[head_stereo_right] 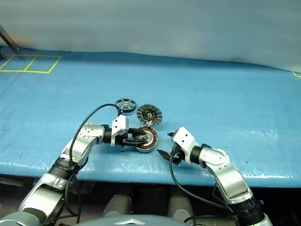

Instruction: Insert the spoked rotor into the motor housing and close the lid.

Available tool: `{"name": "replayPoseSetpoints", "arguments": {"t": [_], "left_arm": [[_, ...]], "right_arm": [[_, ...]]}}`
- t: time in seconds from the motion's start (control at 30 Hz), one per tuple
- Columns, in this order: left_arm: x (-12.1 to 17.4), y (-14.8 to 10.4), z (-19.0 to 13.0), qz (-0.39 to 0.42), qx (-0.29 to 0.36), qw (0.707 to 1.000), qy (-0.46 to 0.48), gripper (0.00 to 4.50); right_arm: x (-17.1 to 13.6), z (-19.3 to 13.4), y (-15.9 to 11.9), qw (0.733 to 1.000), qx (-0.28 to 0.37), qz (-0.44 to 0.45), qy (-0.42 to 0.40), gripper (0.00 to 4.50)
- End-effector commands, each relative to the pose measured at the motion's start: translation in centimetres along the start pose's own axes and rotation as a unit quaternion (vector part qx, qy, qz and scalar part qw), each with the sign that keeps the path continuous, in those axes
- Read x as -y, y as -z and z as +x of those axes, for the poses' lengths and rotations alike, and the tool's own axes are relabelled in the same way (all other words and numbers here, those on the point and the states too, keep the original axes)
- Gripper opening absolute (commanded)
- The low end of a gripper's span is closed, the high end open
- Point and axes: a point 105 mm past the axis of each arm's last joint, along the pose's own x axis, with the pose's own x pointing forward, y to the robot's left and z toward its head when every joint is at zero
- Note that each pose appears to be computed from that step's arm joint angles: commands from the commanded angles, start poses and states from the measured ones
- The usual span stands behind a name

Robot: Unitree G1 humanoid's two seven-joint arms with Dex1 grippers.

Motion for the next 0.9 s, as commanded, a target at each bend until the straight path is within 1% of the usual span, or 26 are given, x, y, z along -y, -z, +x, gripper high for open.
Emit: {"name": "replayPoseSetpoints", "arguments": {"t": [0.03,0.07,0.43,0.53,0.8,0.9], "left_arm": [[-0.7,-0.5,0.0,0.023,0.003,0.999,-0.023,2.99],[-0.8,-0.5,0.0,0.025,0.004,0.999,-0.025,3.3],[-0.5,-1.3,0.1,0.021,0.026,0.999,-0.024,3.3],[-0.5,-1.4,0.0,0.014,0.031,0.999,-0.023,2.7],[-0.3,-1.5,0.1,0.007,0.034,0.999,-0.018,0.05],[-0.3,-1.5,0.1,0.005,0.033,0.999,-0.015,0.01]], "right_arm": [[0.1,-0.1,-0.9,1.0,0.015,-0.013,0.004,4.16],[0.1,-0.1,-0.9,1.0,0.015,-0.014,0.004,4.16],[0.1,-0.1,-0.8,1.0,0.014,-0.015,0.003,4.16],[0.1,0.0,-0.8,1.0,0.013,-0.015,0.003,4.16],[0.0,0.0,-0.7,1.0,0.012,-0.015,0.003,4.16],[0.0,0.0,-0.7,1.0,0.012,-0.014,0.004,4.16]]}}
